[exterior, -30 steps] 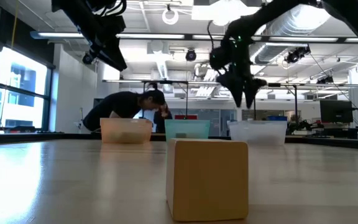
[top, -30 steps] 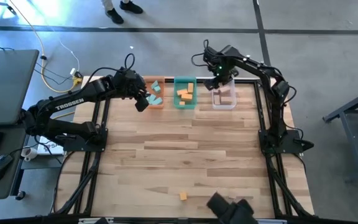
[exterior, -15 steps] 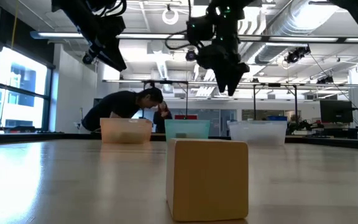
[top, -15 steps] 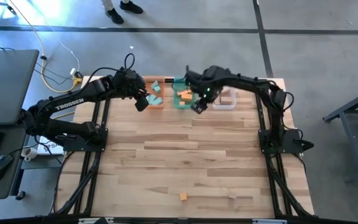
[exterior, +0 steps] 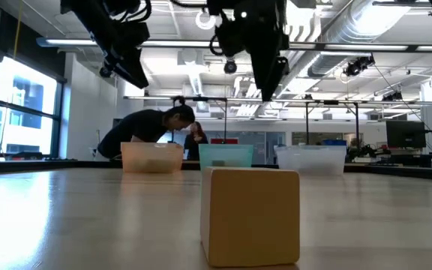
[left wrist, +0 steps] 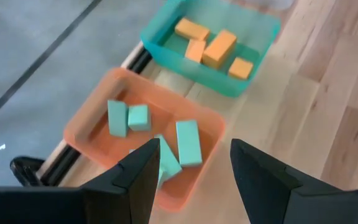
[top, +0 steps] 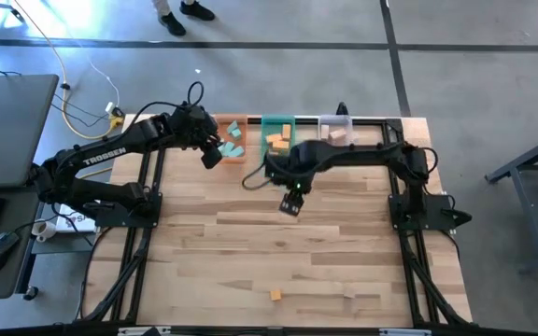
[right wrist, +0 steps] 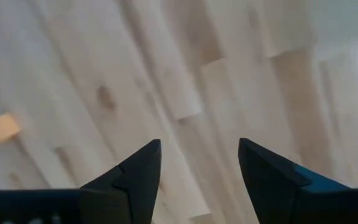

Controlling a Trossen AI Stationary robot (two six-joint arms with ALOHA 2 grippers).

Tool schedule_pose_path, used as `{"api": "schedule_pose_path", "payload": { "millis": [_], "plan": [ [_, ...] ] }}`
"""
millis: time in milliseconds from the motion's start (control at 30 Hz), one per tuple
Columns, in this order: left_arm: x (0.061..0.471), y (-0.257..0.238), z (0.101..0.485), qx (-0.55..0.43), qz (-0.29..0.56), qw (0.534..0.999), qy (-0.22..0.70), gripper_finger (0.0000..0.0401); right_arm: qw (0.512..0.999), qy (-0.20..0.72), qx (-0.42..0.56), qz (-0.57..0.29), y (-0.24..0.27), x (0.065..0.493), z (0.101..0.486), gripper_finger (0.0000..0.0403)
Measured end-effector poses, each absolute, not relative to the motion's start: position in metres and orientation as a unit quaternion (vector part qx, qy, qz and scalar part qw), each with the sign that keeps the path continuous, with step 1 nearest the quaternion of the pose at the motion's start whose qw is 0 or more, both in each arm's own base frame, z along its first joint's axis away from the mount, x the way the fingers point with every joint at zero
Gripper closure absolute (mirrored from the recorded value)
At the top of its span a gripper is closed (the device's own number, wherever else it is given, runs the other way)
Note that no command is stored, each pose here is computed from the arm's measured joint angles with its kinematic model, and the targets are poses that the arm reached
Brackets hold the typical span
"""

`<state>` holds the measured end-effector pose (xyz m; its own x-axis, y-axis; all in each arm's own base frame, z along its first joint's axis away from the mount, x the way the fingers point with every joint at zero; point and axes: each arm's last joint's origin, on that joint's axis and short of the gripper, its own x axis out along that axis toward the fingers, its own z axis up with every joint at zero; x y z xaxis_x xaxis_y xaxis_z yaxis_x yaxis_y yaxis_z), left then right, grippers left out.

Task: Sort & place blocks by color
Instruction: Put the yellow block into the green bin

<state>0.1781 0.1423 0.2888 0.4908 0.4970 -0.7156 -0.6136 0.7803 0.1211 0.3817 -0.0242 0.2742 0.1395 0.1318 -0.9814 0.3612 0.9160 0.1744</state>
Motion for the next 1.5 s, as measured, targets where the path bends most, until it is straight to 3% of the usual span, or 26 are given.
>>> {"api": "schedule_pose_path", "payload": {
  "millis": [267, 533, 933, 1233, 1500],
  "plan": [
    [0.178, 0.132, 0.283, -0.139, 0.291, 0.854, 0.408, 0.0217, 0.755, 0.632, 0.169, -0.042, 0.02, 0.389, 0.275, 0.0179],
    [0.188, 0.116, 0.282, -0.212, 0.265, 0.855, 0.393, 0.0217, 0.792, 0.6, 0.091, 0.061, 0.068, 0.394, 0.278, 0.0166],
    [0.192, 0.095, 0.277, -0.219, 0.237, 0.841, 0.434, 0.0217, 0.849, 0.513, -0.002, 0.131, 0.139, 0.395, 0.284, 0.0166],
    [0.195, 0.088, 0.277, -0.226, 0.232, 0.839, 0.437, 0.0217, 0.885, 0.431, -0.018, 0.173, 0.185, 0.397, 0.287, 0.0166],
    [0.194, 0.088, 0.276, -0.224, 0.236, 0.836, 0.442, 0.0217, 0.881, 0.443, -0.007, 0.167, 0.213, 0.398, 0.263, 0.0166]
  ]
}}
